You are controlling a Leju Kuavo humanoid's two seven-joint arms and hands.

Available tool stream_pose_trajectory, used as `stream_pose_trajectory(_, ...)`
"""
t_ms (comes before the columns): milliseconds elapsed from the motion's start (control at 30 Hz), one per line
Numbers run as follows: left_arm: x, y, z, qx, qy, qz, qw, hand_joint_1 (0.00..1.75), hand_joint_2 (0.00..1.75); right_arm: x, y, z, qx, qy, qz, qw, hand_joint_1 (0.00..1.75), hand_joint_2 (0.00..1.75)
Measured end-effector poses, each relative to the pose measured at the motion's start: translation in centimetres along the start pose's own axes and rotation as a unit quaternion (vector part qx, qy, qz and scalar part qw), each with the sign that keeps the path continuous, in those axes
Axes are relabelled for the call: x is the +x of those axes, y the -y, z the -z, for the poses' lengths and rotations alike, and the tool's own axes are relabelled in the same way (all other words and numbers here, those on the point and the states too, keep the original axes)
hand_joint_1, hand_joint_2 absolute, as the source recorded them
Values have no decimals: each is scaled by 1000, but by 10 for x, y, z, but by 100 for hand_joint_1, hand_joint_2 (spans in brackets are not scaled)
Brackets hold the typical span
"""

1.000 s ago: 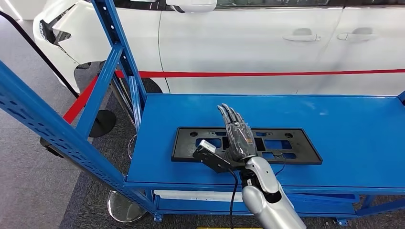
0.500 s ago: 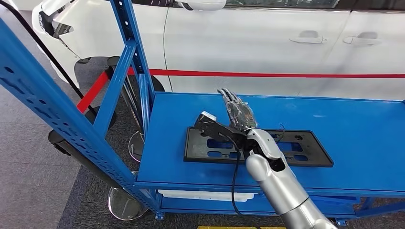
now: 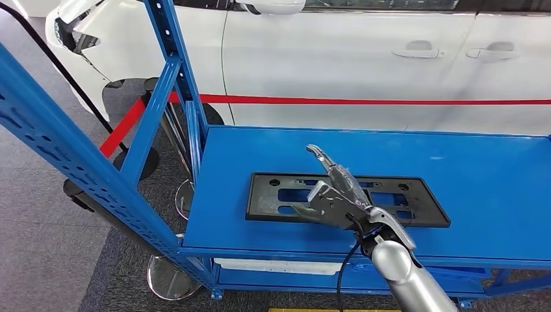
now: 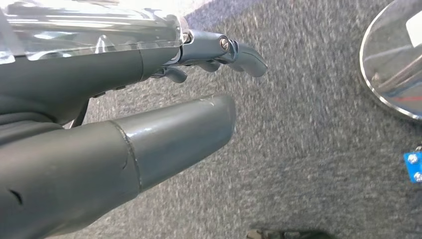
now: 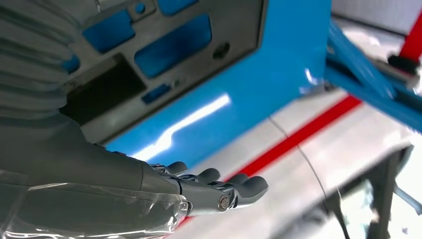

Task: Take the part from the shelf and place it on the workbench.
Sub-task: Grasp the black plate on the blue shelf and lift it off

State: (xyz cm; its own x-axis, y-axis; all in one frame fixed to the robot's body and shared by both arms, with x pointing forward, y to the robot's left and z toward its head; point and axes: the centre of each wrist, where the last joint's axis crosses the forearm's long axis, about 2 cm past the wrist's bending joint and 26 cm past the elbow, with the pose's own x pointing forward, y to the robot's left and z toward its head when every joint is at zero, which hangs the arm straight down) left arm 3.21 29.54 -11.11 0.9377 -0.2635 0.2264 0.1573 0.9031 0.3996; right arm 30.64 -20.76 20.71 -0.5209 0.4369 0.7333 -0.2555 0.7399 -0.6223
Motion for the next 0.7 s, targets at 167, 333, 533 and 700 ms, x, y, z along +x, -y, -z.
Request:
stream_pose_trajectory(167, -10, 26, -14, 4, -2, 7, 1000, 0, 0, 19, -40, -90, -76, 48, -32, 995, 0, 175)
stream_pose_trajectory(333, -9, 36, -19, -1, 1, -2, 1000, 0, 0, 42, -56, -130, -113, 31, -30, 993, 0, 175)
stream_pose_trajectory(533, -6, 36, -18, -1, 4, 2, 1000, 0, 0, 53, -69, -140, -114, -32, -108, 987, 0, 175)
stream_pose_trajectory(700, -3, 35, -18, -7, 5, 18, 1000, 0, 0, 53, -90, -129, -120, -70, -210, 968, 0, 175)
